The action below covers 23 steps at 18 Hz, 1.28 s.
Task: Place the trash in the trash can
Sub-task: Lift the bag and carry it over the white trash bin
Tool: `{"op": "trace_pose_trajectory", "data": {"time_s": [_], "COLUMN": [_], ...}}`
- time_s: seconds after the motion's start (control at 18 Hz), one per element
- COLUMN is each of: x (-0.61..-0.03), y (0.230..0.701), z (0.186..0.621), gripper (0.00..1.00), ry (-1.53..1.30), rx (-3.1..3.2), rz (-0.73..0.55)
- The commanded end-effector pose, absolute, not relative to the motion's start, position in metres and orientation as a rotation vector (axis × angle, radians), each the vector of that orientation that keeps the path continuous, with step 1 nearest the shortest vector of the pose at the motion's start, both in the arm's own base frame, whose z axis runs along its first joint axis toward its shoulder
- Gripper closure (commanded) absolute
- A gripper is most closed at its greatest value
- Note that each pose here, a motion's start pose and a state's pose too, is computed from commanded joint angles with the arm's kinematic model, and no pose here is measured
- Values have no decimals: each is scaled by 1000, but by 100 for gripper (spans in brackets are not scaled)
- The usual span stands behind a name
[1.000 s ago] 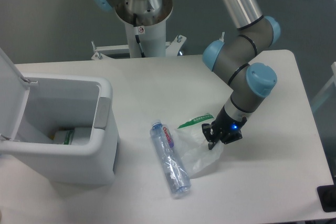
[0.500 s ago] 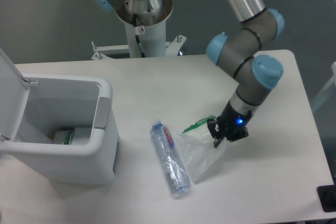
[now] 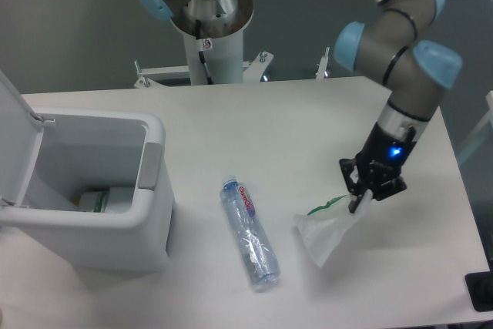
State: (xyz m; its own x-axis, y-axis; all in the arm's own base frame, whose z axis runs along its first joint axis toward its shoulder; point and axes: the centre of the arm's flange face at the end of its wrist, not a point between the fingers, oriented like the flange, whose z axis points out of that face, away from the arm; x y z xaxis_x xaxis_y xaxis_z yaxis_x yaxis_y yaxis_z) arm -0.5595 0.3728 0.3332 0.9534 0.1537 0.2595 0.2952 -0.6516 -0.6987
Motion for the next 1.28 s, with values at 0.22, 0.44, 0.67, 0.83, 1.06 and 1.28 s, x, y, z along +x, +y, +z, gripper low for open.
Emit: {"op": "trace_pose_trajectory", "data": {"time_s": [0.22,0.44,0.67,0.83,1.06,1.28], "x": [-548,-510,-469,-430,-371,-317], "y": [377,396,404,394,396,399], "z": [371,440,515,558,591,608], "gripper": [100,100,100,100,100,100], "ry": [-321,-420,-450,-426,-340,-369], "rx": [-2236,-2081,-2037,-2015,-2007,-1996], "rz": [-218,-345,-331,-289,-262,-325]}}
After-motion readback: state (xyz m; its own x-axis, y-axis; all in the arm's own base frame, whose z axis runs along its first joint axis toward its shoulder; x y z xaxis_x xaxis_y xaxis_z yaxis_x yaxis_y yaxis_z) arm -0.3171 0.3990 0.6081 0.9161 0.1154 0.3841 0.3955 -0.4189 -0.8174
